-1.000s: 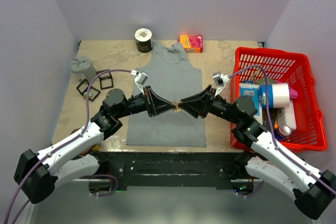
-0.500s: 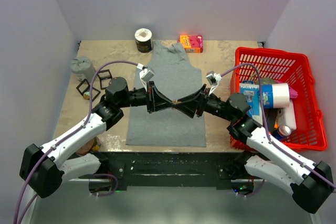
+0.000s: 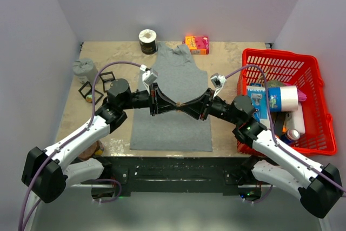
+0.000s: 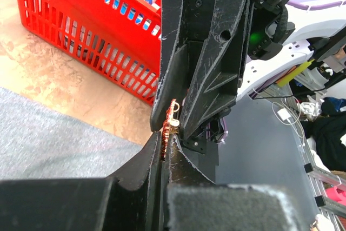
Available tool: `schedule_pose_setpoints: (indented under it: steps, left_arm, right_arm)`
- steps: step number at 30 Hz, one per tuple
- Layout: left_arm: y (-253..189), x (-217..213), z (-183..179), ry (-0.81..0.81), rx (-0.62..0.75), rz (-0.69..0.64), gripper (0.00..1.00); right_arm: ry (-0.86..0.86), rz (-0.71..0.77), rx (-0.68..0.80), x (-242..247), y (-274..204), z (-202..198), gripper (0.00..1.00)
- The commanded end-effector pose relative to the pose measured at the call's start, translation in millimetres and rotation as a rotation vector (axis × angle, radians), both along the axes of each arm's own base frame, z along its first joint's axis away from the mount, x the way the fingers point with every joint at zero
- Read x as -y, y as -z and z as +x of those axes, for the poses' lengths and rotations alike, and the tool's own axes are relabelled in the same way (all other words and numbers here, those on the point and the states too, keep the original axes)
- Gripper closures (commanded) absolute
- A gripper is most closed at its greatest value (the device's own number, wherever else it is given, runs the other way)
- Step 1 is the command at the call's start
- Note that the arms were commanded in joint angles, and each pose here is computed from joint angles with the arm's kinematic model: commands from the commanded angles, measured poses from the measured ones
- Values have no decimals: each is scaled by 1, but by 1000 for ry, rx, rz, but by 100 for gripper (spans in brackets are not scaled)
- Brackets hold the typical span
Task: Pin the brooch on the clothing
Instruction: Open the brooch.
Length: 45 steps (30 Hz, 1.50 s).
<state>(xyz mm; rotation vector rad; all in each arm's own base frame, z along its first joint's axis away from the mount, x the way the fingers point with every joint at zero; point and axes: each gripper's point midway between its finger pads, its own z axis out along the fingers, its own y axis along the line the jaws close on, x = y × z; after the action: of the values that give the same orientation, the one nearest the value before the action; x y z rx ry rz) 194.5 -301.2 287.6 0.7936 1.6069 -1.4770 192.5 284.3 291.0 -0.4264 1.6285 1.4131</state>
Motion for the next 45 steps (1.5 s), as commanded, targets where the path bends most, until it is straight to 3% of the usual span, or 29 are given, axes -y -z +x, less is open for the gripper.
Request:
schedule_pose_setpoints:
  steps: [1,12,20,39,45]
  left_arm:
    - [-6,-1,-1,20,69,-26,100]
    - [6,0,-3,51,92,-2,100]
    - [16,2,-3,78,89,21,100]
    - [32,3,-4,123,67,79,100]
    - [35,3,-4,123,58,85,100]
  right_arm:
    - [16,17,35,0,-10,4,75]
    - [74,-69,-36,-7,13,27,90]
    - [51,-157,-69,-22,34,29,94]
    - [-82,-191,-49,-44,37,13,90]
    - [-91,-184,-47,-46,35,12,83]
